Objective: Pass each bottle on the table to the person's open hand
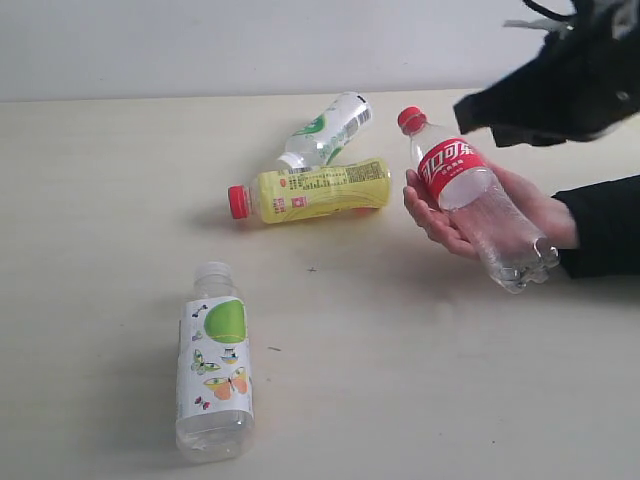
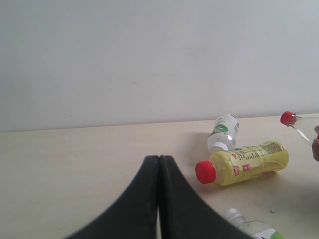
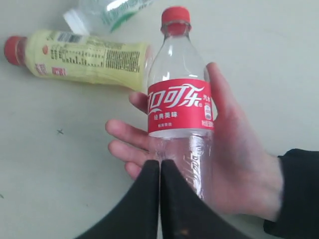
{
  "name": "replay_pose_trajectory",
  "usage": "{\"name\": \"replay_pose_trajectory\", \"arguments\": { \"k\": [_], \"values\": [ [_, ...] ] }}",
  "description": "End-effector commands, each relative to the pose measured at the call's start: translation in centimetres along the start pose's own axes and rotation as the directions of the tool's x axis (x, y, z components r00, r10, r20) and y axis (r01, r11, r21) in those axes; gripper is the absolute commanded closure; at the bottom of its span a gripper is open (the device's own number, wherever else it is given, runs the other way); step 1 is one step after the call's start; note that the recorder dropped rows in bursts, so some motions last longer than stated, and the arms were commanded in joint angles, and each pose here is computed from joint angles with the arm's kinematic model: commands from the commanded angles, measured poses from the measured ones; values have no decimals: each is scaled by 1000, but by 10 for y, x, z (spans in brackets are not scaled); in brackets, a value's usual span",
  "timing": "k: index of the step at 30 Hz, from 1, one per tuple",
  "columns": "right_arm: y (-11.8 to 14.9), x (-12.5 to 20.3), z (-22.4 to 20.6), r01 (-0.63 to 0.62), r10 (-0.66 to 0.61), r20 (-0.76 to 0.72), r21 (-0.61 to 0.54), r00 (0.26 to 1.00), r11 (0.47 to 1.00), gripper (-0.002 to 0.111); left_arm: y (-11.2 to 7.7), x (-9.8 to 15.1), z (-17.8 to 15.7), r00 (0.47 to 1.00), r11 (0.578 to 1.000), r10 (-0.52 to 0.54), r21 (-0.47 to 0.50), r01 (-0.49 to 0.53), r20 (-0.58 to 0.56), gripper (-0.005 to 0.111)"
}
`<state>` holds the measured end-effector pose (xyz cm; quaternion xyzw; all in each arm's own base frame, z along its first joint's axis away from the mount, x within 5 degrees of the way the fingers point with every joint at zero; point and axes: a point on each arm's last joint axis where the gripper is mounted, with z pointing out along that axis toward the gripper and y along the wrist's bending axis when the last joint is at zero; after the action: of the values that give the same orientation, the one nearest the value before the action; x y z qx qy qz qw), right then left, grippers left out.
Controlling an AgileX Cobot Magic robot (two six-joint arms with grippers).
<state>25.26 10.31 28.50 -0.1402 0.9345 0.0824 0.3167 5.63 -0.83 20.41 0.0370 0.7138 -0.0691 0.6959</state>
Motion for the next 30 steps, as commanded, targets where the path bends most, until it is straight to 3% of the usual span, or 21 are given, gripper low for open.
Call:
{"name": "replay_pose_trajectory", "arguments": {
  "k": [1,7,11,17,24,30],
  "values": [
    [-4,48,-23,0,8,298,-28,954,1000,108,0,0,0,1000,1000,-5,0,5,7,107],
    [-9,102,-41,-34,54,410,-57,910,998,108,0,0,0,1000,1000,-5,0,5,7,107],
    [-9,118,-58,-68,106,476,-95,873,993,108,0,0,0,1000,1000,-5,0,5,7,107],
    [-7,131,-82,-182,285,523,-240,803,954,108,0,0,0,1000,1000,-5,0,5,7,107],
    [-6,137,-107,-139,283,620,-272,732,952,108,0,0,0,1000,1000,-5,0,5,7,107],
    [-7,140,-114,-123,276,645,-272,712,954,108,0,0,0,1000,1000,-5,0,5,7,107]
  ]
}}
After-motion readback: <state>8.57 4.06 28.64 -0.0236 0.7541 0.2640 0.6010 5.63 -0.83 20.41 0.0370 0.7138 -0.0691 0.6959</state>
